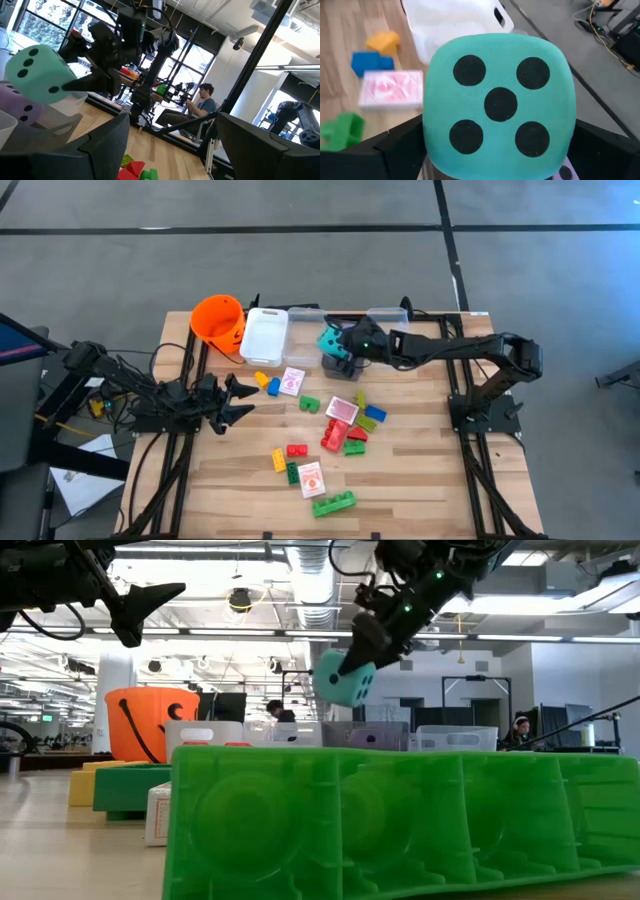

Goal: Pick & Place Toys
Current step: Put the green die into the black bin

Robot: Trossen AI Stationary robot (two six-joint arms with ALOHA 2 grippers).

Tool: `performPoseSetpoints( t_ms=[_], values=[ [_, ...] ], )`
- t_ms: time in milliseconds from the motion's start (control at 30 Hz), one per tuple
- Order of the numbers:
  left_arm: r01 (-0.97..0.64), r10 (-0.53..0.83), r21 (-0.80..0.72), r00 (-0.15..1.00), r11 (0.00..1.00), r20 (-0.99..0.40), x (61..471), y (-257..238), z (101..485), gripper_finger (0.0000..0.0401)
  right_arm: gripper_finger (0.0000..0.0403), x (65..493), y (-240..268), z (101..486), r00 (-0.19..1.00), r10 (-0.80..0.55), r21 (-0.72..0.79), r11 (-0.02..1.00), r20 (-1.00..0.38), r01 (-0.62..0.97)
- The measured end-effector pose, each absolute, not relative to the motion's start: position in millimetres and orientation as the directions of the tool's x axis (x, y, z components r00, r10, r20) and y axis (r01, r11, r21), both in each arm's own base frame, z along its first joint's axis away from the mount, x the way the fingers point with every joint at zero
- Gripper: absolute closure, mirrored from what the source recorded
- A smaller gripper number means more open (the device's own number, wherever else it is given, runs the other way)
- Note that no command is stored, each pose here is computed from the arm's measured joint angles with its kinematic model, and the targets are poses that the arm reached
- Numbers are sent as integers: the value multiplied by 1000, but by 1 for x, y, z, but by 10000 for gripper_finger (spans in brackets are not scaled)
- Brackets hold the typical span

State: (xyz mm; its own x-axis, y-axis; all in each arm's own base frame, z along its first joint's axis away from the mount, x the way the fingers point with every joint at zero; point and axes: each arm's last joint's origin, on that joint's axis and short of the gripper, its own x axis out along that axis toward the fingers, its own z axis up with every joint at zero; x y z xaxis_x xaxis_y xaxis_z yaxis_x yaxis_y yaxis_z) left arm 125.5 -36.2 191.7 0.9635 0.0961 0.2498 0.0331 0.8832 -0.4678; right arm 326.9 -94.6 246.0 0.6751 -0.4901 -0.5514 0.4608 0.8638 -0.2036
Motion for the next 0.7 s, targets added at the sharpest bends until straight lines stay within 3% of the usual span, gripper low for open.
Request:
performPoseSetpoints(
  t_ms=[233,467,700],
  values=[
    [33,96,-468,963,883,250,126,-36,192,107,3,335,-84,254,730,-501,-185,861,-464,474],
    [33,96,-468,964,883,249,126,-36,192,107,3,325,-75,227,634,-633,-269,769,-444,579],
    [28,95,-464,966,885,239,126,-36,191,107,3,314,-64,204,766,-552,-191,833,-328,519]
  ],
)
